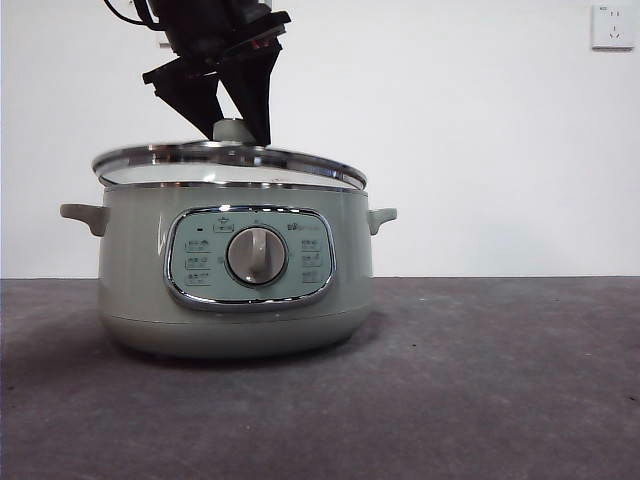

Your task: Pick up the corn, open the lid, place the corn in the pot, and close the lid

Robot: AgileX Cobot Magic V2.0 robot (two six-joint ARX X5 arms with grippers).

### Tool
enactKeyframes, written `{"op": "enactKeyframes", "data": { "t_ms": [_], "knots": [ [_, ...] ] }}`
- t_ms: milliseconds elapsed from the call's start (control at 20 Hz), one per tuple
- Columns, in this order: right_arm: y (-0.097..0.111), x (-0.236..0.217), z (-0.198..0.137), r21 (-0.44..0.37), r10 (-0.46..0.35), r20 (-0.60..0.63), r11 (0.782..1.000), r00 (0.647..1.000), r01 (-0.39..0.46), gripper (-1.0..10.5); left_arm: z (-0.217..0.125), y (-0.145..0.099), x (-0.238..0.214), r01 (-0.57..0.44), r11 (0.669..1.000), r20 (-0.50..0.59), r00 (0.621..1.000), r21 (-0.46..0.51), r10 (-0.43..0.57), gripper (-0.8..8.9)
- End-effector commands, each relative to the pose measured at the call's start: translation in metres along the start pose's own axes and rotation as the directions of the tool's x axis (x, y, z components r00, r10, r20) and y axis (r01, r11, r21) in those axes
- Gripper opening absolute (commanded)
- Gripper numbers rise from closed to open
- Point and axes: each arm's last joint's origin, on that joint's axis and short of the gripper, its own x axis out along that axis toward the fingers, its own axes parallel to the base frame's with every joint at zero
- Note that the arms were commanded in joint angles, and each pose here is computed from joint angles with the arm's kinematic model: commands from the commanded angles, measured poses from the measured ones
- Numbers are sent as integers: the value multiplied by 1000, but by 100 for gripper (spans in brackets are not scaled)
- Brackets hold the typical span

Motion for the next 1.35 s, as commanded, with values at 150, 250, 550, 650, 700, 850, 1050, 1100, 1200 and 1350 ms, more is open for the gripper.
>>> {"op": "enactKeyframes", "data": {
  "t_ms": [150, 250, 550, 650, 700, 850, 1050, 1100, 1200, 1350],
  "knots": [
    [-5, -5, -17, 55, 1, -5, 998, 1000, -1, -16, 3, 0, 6, 2, 1000, 13, 1000, -9, -2, -9],
    [-7, -10, -20, 66, 6, 14, 998, 1000, -7, -16, 5, 0, 10, 2, 1000, 24, 1000, -7, -1, -9],
    [-8, -14, -24, 76, 9, 32, 997, 999, -12, -16, 7, 1, 21, 2, 1000, 19, 1000, -10, -1, -9],
    [-8, -14, -24, 76, 9, 32, 997, 999, -12, -16, 7, 2, 21, -5, 1000, 15, 1000, -10, 6, -9],
    [-8, -14, -24, 76, 10, 32, 997, 999, -12, -16, 7, 2, 21, -27, 1000, 10, 1000, -7, 27, -9],
    [-8, -14, -24, 77, 10, 32, 997, 999, -13, -16, 6, 3, 21, -50, 999, 5, 999, 12, 50, -9],
    [-8, -14, -24, 98, 10, 32, 995, 999, -13, -16, 7, 2, 22, -43, 998, 8, 999, 35, 43, -9],
    [-8, -14, -24, 98, 10, 32, 995, 999, -13, -16, 7, 2, 22, -37, 999, 8, 999, 35, 37, -3],
    [-8, -14, -24, 98, 10, 32, 995, 999, -13, -16, 6, 2, 22, -36, 999, 4, 999, 27, 36, 41],
    [-8, -14, -24, 98, 9, 32, 995, 999, -12, -16, 5, 2, 20, -32, 999, -9, 999, 27, 33, 515]
  ]
}}
